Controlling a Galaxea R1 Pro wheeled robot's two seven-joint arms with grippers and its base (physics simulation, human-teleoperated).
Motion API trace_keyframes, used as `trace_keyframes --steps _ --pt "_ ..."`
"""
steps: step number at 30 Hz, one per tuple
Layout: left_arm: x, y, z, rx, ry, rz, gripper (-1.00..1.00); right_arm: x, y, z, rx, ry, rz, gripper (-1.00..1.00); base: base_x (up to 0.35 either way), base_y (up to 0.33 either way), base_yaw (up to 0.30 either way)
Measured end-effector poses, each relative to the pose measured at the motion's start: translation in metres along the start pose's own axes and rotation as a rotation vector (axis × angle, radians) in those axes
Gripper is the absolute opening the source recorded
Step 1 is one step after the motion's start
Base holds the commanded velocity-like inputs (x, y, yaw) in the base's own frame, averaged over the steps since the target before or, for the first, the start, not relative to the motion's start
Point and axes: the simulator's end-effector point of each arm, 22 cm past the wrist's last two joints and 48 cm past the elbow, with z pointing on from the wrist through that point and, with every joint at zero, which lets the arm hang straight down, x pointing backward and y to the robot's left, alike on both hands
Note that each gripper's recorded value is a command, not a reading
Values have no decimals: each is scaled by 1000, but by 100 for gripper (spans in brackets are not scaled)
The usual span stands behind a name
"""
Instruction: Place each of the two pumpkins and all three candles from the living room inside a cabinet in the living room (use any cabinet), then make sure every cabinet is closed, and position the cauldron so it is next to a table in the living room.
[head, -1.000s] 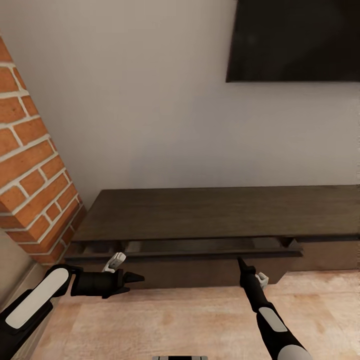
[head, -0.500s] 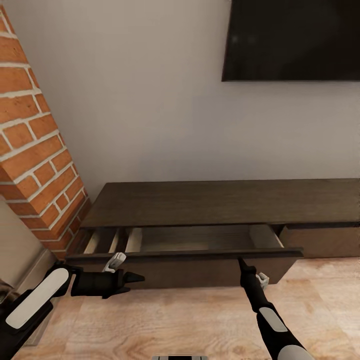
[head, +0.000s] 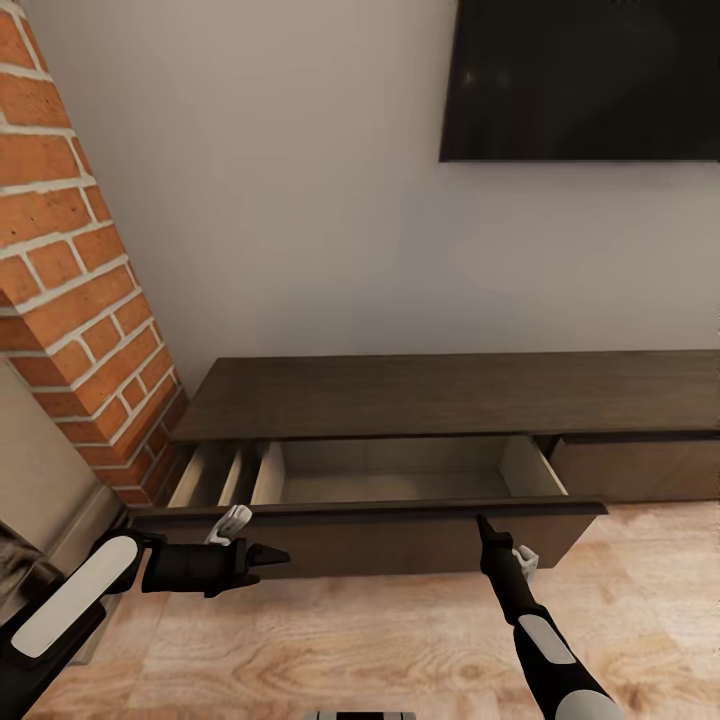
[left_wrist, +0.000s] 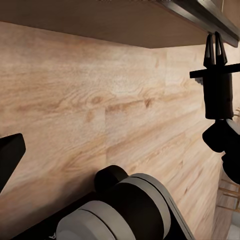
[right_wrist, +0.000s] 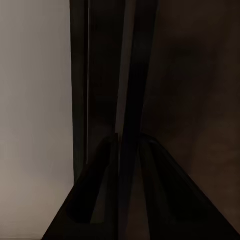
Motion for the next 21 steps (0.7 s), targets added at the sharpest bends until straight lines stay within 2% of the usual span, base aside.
trace_keyframes --steps 21 --pt "0 0 0 1 1 0 100 0 0 0 0 1 0 -100 -63 0 0"
